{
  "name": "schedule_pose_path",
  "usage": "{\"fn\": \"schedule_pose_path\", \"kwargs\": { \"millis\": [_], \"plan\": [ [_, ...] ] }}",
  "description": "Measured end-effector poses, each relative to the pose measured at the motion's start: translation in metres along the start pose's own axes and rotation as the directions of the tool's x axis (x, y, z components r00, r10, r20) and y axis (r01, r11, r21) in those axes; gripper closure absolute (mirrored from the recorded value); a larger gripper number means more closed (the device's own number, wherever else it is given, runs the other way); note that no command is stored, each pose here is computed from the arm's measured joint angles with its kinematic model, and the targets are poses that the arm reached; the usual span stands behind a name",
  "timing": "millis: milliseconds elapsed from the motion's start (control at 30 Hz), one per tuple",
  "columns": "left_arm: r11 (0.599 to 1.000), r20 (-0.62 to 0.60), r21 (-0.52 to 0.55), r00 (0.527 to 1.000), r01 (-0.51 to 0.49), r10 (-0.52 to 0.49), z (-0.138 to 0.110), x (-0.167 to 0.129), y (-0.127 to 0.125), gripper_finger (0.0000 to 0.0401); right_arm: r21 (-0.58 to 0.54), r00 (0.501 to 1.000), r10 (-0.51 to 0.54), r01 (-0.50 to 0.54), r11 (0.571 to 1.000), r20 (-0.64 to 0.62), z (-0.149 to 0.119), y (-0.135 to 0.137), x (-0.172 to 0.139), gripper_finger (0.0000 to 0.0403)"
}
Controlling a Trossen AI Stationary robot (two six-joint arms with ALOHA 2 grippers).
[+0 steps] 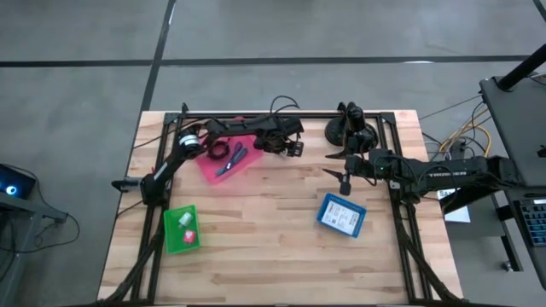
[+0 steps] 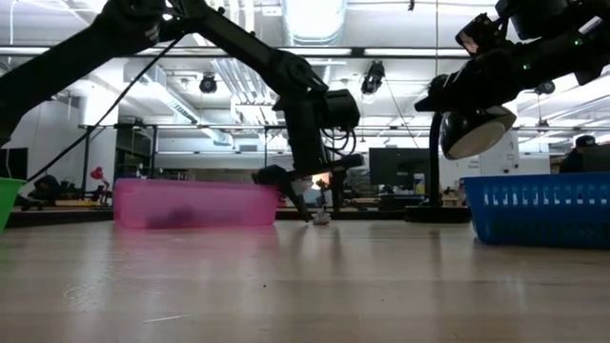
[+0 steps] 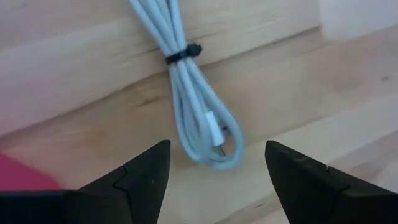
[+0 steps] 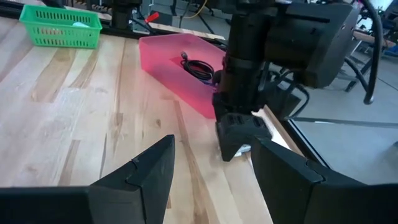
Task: Pick and place items into bin
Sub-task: Put the white charger cable into the red bin
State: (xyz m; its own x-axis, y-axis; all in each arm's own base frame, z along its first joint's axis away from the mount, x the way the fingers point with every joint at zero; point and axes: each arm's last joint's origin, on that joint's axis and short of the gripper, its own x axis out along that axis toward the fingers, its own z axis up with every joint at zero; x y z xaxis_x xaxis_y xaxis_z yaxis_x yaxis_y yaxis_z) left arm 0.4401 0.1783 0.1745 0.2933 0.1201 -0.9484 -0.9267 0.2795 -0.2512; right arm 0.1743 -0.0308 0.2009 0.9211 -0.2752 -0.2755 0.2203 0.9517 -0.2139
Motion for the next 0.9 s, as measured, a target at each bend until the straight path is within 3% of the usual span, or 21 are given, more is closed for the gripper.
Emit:
{"fn": "schedule_pose_path", "kwargs": {
  "millis": [500, 633, 900],
  "plan": [
    [1.0, 0.012, -0.026, 1.0, 0.004, -0.004, 0.002, -0.0004, 0.0002, 0.0167, 0.003, 1.0, 0.0, 0.0, 1.0, 0.004, 0.0005, -0.0002, -0.0008, 0.0204],
    [0.999, 0.012, -0.043, 1.0, -0.006, 0.006, 0.0027, 0.0001, 0.0019, 0.0215, 0.003, 1.0, 0.0, 0.0, 1.0, 0.004, 0.0005, -0.0002, -0.0008, 0.0204],
    [1.0, 0.021, -0.003, 1.0, 0.0, 0.0, 0.0047, 0.0014, 0.0031, 0.0356, 0.0, 1.0, 0.0, 0.0, 1.0, 0.004, 0.0005, -0.0002, -0.0008, 0.0204]
  ]
}}
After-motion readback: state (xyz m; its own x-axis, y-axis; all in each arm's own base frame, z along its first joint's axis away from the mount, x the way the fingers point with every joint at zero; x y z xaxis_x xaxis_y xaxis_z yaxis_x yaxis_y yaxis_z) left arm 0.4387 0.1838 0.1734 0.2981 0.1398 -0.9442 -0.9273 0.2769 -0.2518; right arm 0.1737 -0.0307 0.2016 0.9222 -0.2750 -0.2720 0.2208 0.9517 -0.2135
